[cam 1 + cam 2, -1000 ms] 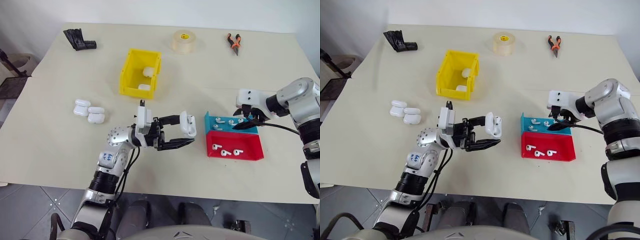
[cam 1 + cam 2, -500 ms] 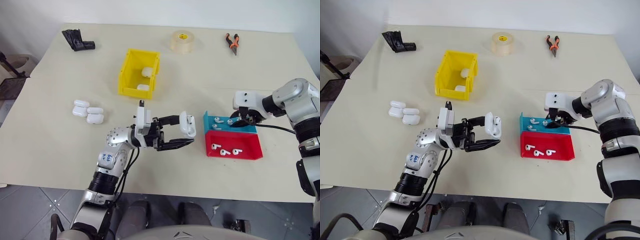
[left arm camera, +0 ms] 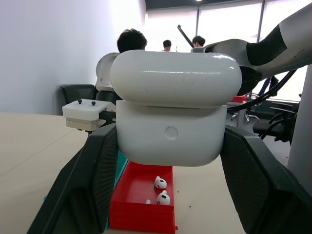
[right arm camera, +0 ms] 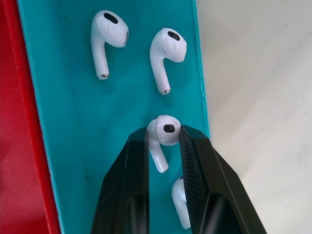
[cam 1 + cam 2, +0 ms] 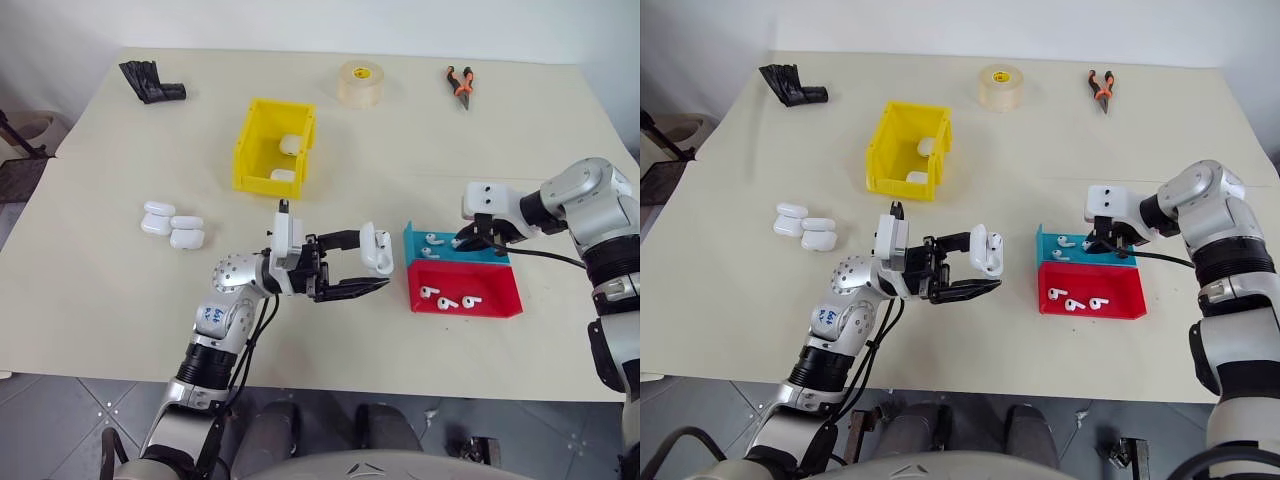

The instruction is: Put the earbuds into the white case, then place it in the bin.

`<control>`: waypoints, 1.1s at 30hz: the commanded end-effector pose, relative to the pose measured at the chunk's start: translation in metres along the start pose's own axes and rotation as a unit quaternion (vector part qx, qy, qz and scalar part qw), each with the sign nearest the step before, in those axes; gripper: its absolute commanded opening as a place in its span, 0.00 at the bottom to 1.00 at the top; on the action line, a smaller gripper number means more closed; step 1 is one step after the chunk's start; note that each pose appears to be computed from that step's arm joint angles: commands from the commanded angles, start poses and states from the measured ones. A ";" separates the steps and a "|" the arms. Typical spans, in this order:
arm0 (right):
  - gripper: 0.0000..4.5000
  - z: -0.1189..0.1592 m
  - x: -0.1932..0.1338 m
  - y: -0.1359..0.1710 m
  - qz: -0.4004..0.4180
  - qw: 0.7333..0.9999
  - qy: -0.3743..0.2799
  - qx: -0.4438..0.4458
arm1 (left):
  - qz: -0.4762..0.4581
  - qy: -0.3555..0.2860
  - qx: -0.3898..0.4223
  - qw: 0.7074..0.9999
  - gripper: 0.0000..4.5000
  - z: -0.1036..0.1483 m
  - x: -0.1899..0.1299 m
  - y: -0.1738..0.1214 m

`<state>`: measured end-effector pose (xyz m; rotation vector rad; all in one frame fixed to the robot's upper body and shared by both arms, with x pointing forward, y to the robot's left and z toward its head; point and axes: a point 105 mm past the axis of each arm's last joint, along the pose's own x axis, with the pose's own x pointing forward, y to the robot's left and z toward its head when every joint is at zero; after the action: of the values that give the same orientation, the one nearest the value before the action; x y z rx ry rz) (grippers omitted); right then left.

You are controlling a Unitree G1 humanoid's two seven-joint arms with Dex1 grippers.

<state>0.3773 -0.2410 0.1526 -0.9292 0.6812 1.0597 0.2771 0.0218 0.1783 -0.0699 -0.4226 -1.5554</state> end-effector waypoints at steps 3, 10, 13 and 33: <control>0.11 0.002 -0.004 -0.001 -0.011 1.000 -0.009 -0.002 | -0.009 -0.014 0.011 1.000 0.62 0.008 0.002 -0.002; 0.11 0.041 -0.048 -0.008 -0.058 0.989 -0.134 0.019 | -0.008 -0.012 0.009 1.000 0.62 0.007 0.000 -0.002; 0.11 0.057 -0.075 0.004 -0.063 0.975 -0.211 0.028 | -0.006 -0.003 -0.006 1.000 0.62 0.005 -0.001 0.000; 0.11 0.149 -0.078 0.127 0.058 0.763 -0.595 0.245 | -0.005 -0.002 -0.010 1.000 0.62 0.009 0.005 0.011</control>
<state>0.2452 -0.1213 0.2399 0.3361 -0.0532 1.2272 0.2866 0.0212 0.1797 -0.0862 -0.3669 -1.5605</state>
